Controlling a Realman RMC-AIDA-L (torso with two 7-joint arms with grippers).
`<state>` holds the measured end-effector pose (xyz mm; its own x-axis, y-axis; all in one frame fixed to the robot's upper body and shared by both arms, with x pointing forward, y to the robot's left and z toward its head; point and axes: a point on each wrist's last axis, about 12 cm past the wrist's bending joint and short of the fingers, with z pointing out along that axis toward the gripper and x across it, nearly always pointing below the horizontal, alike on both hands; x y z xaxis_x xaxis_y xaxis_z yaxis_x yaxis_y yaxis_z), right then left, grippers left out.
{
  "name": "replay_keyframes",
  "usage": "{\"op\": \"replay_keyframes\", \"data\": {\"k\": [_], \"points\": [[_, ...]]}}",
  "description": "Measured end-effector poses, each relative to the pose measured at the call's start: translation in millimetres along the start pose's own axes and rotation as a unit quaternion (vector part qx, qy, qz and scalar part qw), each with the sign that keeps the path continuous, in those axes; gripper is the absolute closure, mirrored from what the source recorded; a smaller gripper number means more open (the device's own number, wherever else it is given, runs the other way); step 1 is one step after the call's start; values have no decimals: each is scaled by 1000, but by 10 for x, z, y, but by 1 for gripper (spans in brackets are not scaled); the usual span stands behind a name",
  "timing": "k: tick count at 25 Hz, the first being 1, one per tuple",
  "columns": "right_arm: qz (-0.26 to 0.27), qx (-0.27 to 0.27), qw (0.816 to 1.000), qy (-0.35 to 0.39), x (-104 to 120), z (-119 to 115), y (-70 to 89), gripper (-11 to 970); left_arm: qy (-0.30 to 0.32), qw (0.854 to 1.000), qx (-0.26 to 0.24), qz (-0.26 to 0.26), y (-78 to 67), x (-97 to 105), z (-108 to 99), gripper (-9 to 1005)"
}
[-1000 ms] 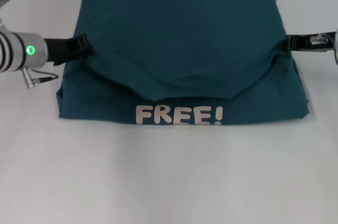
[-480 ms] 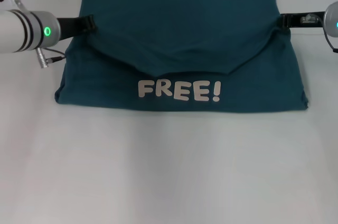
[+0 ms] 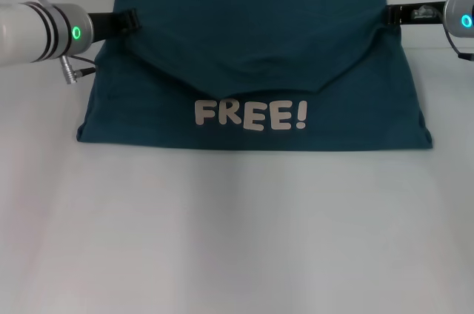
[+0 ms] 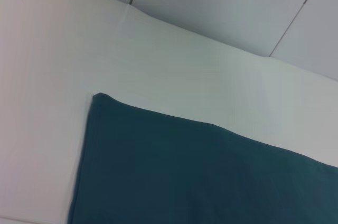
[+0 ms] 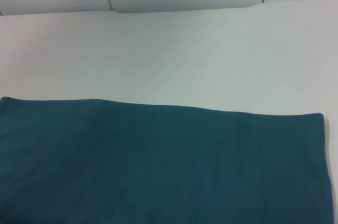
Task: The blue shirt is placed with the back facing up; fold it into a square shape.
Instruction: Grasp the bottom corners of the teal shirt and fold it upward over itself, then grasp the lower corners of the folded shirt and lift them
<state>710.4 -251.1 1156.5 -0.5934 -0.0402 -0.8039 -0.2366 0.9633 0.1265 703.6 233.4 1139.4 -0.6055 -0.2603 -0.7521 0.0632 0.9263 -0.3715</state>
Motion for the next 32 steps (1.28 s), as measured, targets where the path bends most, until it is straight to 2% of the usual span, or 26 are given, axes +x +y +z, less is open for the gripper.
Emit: {"op": "replay_keyframes", "data": {"k": [11, 16, 22, 24, 25, 30, 32], "points": [[0, -3, 1000, 3, -63, 10, 38, 871, -7, 1000, -2, 0, -16, -17, 5, 978], [-4, 6, 1000, 25, -55, 23, 45, 868, -1, 999, -1, 37, -98, 31, 35, 977], [0, 4, 999, 37, -39, 0, 3, 865, -10, 1000, -11, 23, -41, 53, 33, 977], [12, 10, 999, 38, -9, -16, -60, 864, -15, 1000, -15, 15, 8, 52, 13, 771], [18, 13, 999, 39, 4, -26, -94, 863, -16, 1000, -17, 10, 42, 57, 0, 738], [43, 14, 997, 58, 120, -104, -260, 661, -10, 1000, -10, -17, 140, 146, -61, 573], [62, 1, 996, 71, 191, -165, -315, 565, -6, 1000, 0, -29, 188, 187, -115, 474]]}}
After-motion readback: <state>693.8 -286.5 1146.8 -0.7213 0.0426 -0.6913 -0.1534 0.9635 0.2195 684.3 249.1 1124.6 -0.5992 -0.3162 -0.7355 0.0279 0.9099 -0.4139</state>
